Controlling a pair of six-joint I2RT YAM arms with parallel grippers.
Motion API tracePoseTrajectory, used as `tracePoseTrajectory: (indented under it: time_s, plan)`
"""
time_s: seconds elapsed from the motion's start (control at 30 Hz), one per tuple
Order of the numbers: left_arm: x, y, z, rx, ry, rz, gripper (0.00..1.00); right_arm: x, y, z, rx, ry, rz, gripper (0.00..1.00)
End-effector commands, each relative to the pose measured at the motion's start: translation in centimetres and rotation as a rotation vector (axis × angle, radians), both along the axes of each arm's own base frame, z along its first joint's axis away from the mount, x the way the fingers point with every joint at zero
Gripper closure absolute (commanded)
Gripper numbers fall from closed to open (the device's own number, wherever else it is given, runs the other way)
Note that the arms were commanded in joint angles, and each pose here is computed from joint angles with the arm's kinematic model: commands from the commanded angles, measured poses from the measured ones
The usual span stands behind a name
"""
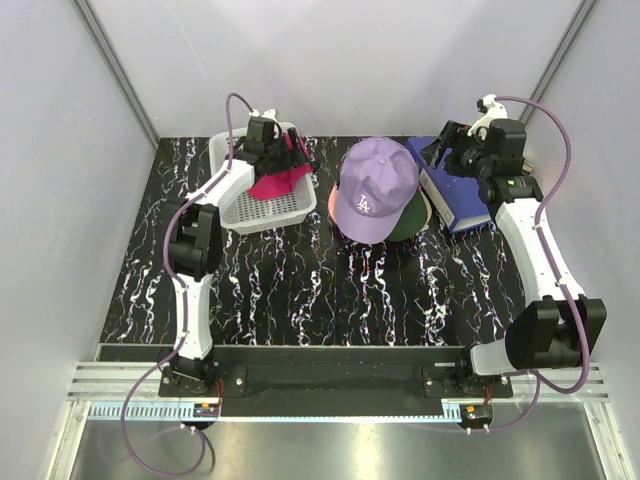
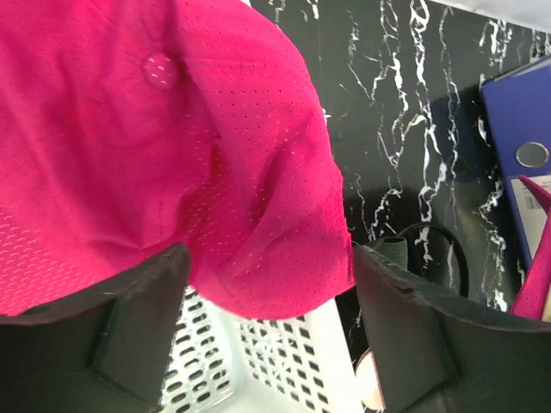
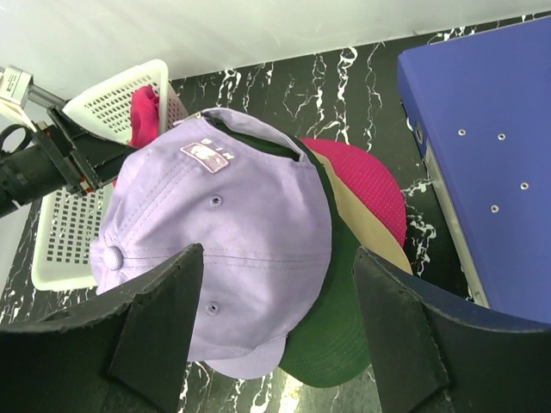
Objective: Stack the hats
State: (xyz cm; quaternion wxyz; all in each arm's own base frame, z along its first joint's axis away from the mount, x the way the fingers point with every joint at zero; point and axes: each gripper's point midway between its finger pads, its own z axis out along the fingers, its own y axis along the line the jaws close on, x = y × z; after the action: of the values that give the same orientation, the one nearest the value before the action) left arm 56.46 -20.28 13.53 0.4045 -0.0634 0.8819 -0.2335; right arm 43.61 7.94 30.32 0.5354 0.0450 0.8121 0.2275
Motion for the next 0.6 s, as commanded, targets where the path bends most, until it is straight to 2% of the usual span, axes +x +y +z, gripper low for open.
tracePoseTrajectory:
  time_s: [0.0,0.13,0.27,0.4,0.57]
  plan:
    - [2.2,-0.7,2.5,-0.097,-0.089,-0.015,0.26,-0.4,0.1,1.8,-0.021,-0.059,0.006,0.21]
    - [2.8,-0.5,2.3,-0.120,-0.093,-0.004,0.40,-0.6,0.1,1.7,-0.024,-0.057,0.007,0.21]
    - [3.0,-0.3,2.7,-0.127,-0.108,0.002,0.61,-0.7,0.0,1.5,-0.025,-0.051,0.008,0.21]
    - [2.8,-0.1,4.2,-0.137,-0.152,0.010,0.65,-0.7,0.1,1.2,-0.020,-0.042,0.011,0.21]
    - [2.5,-0.2,6.1,-0.146,-0.217,-0.021,0.86,-0.4,0.3,0.8,-0.010,-0.029,0.017,0.21]
